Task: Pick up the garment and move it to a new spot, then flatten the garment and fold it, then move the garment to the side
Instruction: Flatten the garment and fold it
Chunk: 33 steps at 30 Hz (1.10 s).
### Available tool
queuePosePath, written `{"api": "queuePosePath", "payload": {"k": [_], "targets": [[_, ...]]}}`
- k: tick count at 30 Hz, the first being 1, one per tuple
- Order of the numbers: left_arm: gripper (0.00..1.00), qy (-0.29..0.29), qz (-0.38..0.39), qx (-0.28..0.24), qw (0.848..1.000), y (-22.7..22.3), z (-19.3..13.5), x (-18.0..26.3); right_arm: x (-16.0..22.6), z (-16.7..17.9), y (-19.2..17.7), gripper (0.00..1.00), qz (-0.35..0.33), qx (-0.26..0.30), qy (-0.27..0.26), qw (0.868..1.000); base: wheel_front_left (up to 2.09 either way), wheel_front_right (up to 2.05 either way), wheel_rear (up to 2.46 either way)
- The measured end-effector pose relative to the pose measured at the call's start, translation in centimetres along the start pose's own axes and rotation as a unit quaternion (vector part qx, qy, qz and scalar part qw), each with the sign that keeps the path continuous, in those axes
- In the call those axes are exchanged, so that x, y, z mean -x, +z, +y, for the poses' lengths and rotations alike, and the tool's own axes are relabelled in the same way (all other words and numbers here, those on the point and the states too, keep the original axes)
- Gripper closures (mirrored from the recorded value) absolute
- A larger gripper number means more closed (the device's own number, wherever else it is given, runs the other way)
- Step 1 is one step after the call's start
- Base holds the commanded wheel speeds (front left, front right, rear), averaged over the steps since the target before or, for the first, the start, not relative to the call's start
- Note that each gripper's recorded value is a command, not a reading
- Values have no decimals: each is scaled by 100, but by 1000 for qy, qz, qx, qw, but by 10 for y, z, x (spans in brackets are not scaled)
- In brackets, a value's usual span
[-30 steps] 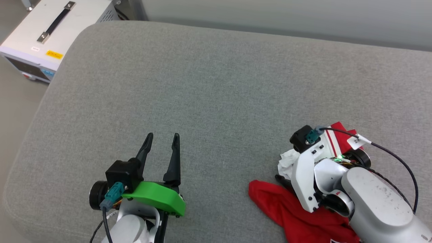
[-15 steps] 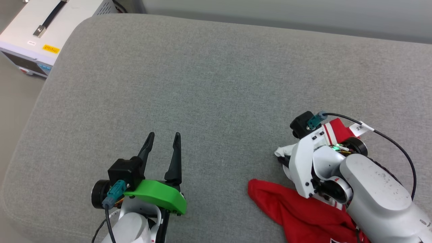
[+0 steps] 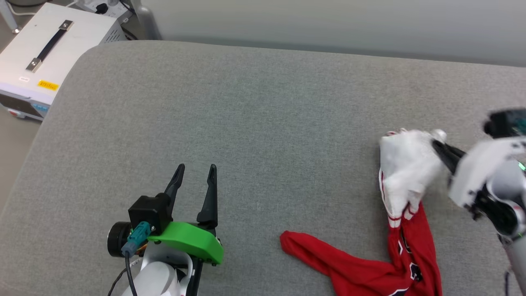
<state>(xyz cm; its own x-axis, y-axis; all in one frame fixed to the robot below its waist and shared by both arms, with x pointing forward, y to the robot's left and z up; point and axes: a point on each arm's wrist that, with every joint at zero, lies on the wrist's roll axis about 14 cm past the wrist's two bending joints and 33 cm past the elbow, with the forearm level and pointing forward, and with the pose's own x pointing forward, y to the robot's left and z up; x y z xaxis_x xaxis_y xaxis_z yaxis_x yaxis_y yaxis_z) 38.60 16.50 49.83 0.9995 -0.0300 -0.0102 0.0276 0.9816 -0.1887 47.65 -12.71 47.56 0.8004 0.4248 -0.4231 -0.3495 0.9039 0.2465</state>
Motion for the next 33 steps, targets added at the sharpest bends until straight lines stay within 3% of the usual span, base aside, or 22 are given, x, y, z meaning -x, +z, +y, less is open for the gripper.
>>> {"api": "queuePosePath", "payload": {"k": [4,7,8,9,10,15,22,33], "targets": [[0,-6,6,1,1000,-2,-4,2,34,-57,-42,100,24,-68,-85,994,0,0,0],[0,-10,10,2,1000,-4,-6,1,54,-77,-78,100,47,-113,-125,985,0,0,0],[0,-12,12,1,1000,-5,-7,1,59,-80,-89,89,54,-124,-135,982,0,0,0],[0,-13,13,0,1000,-5,-8,0,61,-80,-95,35,56,-136,-140,979,0,0,0],[0,-15,14,0,1000,-5,-9,0,63,-80,-100,0,55,-147,-143,977,0,0,0],[0,-21,18,-1,1000,-6,-12,-1,65,-81,-84,0,-18,-155,-158,975,0,0,0],[0,-19,12,-8,1000,-1,-9,2,71,-66,-36,0,-160,-103,-163,968,0,0,0],[0,-9,5,-14,1000,6,-3,14,94,-37,-28,0,-205,-37,-160,965,0,0,0]]}}
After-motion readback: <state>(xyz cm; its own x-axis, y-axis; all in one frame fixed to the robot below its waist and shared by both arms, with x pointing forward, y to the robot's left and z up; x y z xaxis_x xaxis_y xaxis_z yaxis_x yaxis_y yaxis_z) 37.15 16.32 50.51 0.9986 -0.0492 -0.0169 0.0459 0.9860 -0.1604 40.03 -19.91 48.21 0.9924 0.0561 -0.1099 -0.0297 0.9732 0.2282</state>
